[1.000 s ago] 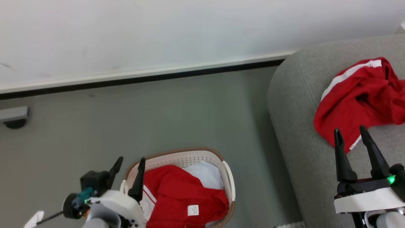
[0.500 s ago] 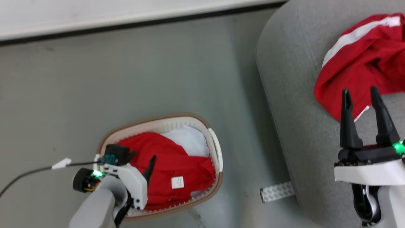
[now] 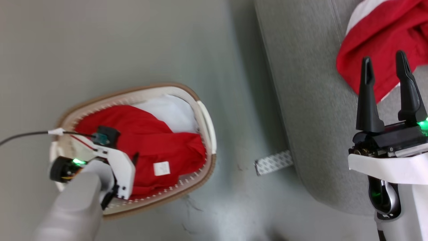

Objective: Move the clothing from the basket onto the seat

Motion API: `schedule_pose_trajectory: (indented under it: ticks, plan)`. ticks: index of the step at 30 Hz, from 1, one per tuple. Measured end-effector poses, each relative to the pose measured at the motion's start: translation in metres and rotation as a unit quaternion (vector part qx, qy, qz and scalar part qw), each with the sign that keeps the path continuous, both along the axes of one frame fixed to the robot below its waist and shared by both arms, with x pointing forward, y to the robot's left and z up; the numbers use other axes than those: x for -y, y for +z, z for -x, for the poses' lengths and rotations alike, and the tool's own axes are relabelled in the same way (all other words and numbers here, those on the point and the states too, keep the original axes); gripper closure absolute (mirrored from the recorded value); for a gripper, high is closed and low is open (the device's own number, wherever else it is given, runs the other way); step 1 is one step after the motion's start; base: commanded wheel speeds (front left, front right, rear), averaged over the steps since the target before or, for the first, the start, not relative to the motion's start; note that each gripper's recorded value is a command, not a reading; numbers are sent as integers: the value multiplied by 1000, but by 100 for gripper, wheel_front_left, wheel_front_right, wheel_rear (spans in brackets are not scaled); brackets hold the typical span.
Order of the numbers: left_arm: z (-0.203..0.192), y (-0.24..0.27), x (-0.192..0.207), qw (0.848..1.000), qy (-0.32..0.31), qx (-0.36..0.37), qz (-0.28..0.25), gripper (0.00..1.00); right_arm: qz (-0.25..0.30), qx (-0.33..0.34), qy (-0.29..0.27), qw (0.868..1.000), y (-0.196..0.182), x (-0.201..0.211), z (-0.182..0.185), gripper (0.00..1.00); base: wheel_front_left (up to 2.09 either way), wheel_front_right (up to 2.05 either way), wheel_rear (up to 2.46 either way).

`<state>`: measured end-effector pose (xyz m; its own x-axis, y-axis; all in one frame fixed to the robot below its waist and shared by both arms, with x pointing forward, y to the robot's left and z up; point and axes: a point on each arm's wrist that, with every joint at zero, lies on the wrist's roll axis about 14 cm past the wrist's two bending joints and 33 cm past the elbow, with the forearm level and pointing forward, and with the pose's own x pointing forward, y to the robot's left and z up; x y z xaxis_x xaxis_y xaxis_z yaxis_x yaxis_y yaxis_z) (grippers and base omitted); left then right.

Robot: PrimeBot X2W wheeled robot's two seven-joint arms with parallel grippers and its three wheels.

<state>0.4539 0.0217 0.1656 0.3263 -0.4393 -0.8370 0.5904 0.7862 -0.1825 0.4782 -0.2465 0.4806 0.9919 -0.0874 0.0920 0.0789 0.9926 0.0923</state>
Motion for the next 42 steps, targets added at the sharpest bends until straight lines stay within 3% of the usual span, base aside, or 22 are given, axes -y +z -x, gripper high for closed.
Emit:
schedule_pose_trajectory:
  ticks: [19, 21, 22, 35, 42]
  plan:
    - [13, -87, 26, 987, -130, -73, -66, 0, 4, -46, -23, 999, -33, 19, 2, 0, 0, 0, 0]
    - [12, -85, 27, 987, -131, -71, -66, 71, 4, -45, -23, 999, -32, 19, 3, 0, 0, 0, 0]
    - [11, -84, 28, 987, -132, -66, -63, 100, 4, -45, -24, 999, -31, 19, 3, 0, 0, 0, 0]
    - [18, -37, 49, 993, -118, -30, -12, 100, 16, -20, -21, 999, -5, 17, 10, 0, 0, 0, 0]
    - [22, 31, 78, 992, -104, 42, 64, 100, 35, 8, -28, 999, 28, 19, 30, 0, 0, 0, 0]
